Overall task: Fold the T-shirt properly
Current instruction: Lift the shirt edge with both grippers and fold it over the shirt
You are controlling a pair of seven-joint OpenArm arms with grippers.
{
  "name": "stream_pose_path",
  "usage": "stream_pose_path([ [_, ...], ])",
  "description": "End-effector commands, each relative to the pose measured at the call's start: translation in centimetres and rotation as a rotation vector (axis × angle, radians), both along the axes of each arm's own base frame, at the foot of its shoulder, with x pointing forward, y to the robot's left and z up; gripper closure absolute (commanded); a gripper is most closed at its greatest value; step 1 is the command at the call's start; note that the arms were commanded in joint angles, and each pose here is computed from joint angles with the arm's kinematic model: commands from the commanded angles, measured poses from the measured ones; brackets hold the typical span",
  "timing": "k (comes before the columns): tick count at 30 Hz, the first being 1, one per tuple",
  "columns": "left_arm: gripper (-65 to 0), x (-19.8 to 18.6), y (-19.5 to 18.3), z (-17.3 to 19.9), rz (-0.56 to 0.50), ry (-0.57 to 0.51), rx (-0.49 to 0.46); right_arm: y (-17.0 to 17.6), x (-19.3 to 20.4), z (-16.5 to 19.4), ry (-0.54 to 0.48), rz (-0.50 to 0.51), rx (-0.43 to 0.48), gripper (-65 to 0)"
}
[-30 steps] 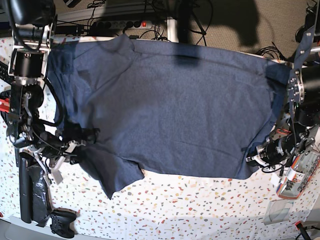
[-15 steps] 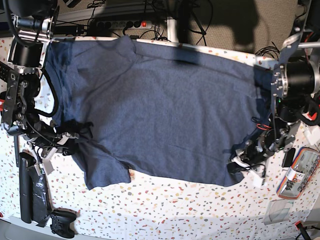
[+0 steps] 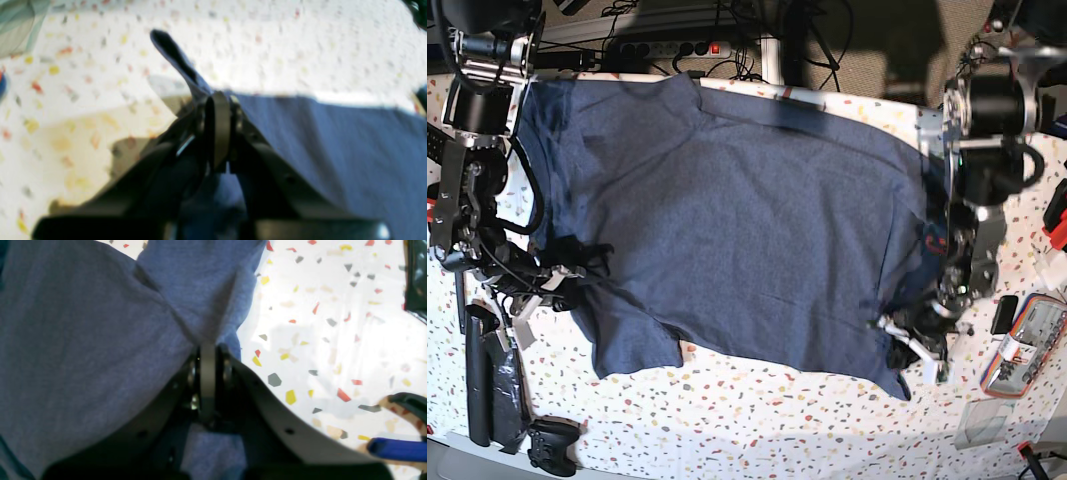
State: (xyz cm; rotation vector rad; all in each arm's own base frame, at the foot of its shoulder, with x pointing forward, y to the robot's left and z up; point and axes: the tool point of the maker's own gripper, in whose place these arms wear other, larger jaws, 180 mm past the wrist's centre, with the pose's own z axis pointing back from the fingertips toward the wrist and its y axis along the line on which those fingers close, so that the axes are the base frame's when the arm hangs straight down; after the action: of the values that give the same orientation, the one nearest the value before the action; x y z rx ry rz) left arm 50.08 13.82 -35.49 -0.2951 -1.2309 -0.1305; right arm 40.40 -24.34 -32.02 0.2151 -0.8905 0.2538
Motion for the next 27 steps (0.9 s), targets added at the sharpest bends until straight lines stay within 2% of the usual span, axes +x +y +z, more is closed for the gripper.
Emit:
stream_pose_path([
  [1,0.0,0.9,0.2,3.1,0.005,-0.100,-0.014,-0.2,1.1,2.5,-0.073,0.007,0.012,0.0],
  [7,0.0,-2.7,4.1,3.0,0.169,-0.153,0.093,0.4,0.3,2.6,-0.085,0.027,-0.006,0.0],
  [10,0.0,-4.0,6.3,3.4,0.206,-0.166,0.145,1.4,-1.2,3.1,-0.108,0.062,-0.038,0.0],
  [15,0.0,-5.5,9.1,3.0,0.227,-0.126,0.148,1.8,-3.8,3.3,-0.126,0.079,-0.069,0.0],
  [21,0.0,-6.6,12.3,2.1,0.260,-0.040,0.126,-0.3,-6.5,5.1,-0.179,0.011,-0.035,0.0],
  [24,0.0,-6.8,13.3,1.9,0.271,-0.005,0.109,-1.1,-8.1,5.7,-0.191,-0.010,-0.048,0.0],
  [27,0.0,-7.2,14.2,1.6,0.264,0.034,0.131,-1.7,-9.5,6.0,-0.194,-0.023,-0.075,0.0],
])
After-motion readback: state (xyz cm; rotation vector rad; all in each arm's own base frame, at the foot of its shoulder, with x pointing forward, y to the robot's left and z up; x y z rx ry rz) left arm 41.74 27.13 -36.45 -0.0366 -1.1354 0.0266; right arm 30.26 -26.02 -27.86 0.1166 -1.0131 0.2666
